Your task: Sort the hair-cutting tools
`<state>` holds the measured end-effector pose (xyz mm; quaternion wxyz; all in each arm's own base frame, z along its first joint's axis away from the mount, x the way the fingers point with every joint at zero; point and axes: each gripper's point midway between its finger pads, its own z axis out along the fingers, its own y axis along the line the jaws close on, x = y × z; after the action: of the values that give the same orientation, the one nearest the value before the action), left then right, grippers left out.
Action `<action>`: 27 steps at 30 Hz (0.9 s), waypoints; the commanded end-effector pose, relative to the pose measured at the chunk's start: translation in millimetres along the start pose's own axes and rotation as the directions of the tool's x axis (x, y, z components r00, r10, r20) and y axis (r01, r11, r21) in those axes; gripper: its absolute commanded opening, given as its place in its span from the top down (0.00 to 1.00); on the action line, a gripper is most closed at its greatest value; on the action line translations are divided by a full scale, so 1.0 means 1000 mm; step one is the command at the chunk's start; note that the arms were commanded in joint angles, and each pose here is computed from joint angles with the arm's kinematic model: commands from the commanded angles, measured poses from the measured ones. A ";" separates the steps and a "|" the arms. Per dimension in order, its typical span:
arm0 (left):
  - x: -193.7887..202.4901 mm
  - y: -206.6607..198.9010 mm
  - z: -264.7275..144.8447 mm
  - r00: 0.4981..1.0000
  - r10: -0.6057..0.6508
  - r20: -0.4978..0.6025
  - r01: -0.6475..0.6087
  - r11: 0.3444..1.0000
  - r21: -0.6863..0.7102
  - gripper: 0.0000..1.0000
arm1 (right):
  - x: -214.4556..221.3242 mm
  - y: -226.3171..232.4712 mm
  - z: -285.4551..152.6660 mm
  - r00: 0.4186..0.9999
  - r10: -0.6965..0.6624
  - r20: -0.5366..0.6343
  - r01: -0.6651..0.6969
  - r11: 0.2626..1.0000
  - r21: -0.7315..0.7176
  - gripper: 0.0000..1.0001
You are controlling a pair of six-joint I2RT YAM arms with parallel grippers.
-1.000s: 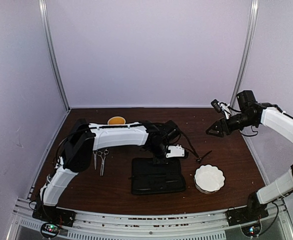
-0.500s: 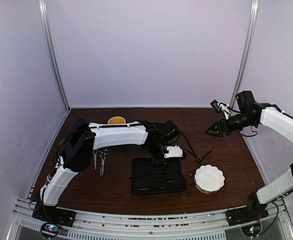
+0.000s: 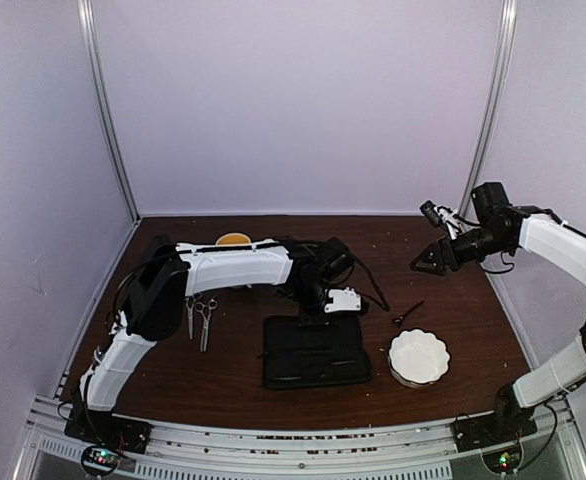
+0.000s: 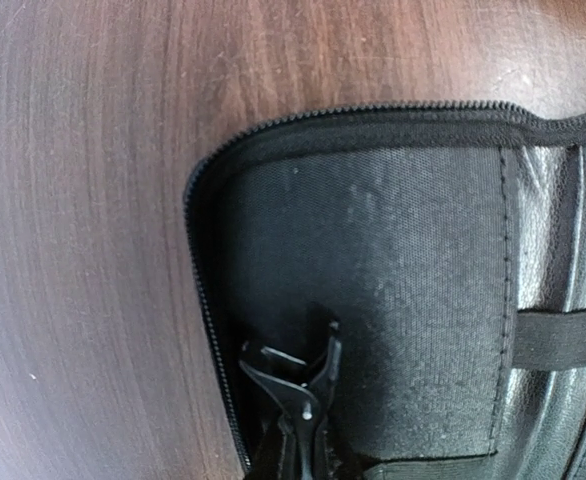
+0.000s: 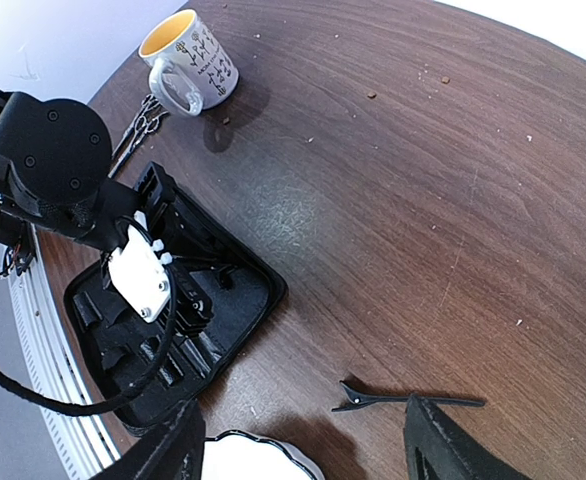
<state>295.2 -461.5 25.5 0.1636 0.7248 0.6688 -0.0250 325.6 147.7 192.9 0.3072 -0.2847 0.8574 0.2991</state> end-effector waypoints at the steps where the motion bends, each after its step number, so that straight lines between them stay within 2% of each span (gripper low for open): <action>1: 0.021 -0.016 0.005 0.998 -0.004 -0.066 0.010 0.996 0.092 0.92 | -0.002 0.001 0.000 1.000 0.013 0.003 -0.013 1.000 -0.016 0.30; 14: 0.024 -0.018 0.001 0.997 -0.016 -0.081 0.024 0.995 0.096 0.83 | -0.001 0.001 0.002 1.000 0.020 -0.004 -0.020 1.000 -0.021 0.30; 19: 0.018 -0.006 -0.008 0.997 -0.041 -0.072 0.045 0.998 0.049 0.65 | -0.002 0.001 0.000 1.000 0.017 -0.005 -0.018 1.000 -0.016 0.30; 23: 0.002 0.010 -0.041 0.998 -0.061 -0.004 0.061 0.998 -0.012 0.65 | -0.004 -0.005 -0.002 1.000 0.009 -0.025 -0.009 1.000 0.018 0.31; 27: -0.018 0.025 -0.089 0.993 -0.038 0.115 0.047 0.997 -0.069 0.56 | -0.009 -0.013 -0.008 0.997 -0.013 -0.077 0.018 0.998 0.065 0.33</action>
<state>292.6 -449.4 37.5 0.1449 0.7141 0.6845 -0.0248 329.1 144.9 191.3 0.2869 -0.2829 0.8678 0.2909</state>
